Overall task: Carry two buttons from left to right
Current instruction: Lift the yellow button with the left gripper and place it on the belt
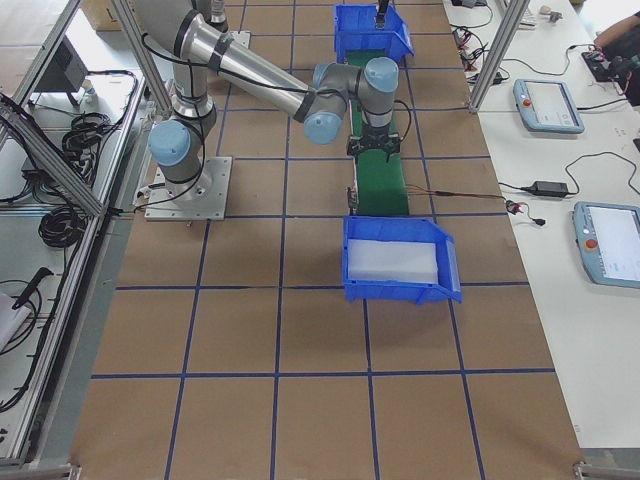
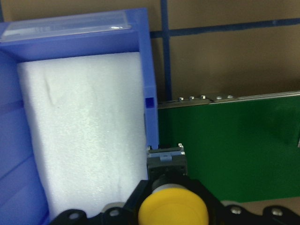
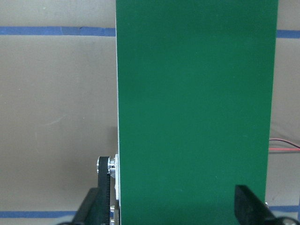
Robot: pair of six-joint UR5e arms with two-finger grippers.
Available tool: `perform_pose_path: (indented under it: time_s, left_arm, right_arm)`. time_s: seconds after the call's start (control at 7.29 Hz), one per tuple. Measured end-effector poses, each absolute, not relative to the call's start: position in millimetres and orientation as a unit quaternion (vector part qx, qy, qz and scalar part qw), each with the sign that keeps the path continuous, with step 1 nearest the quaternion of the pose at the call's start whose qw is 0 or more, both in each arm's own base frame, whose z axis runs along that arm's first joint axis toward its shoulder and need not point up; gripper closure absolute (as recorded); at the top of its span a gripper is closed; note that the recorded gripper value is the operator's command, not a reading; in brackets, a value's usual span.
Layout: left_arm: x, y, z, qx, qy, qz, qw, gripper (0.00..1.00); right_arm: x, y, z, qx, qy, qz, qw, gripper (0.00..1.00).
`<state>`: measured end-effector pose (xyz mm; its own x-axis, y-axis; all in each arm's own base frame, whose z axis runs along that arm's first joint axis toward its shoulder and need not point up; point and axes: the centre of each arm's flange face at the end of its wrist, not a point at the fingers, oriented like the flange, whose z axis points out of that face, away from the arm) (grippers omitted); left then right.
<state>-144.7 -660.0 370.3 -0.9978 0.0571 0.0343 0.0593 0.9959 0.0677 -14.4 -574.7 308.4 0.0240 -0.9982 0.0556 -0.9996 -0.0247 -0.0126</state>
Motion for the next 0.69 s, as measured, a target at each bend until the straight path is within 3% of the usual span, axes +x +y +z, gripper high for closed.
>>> perform_pose_path:
  time_s: [0.69]
  left_arm:
    - [-209,-648,303,0.0,-0.999,-0.044,0.007,0.83]
  right_arm:
    - [-14,-576,309,0.715,-0.698,0.027,0.019,0.0]
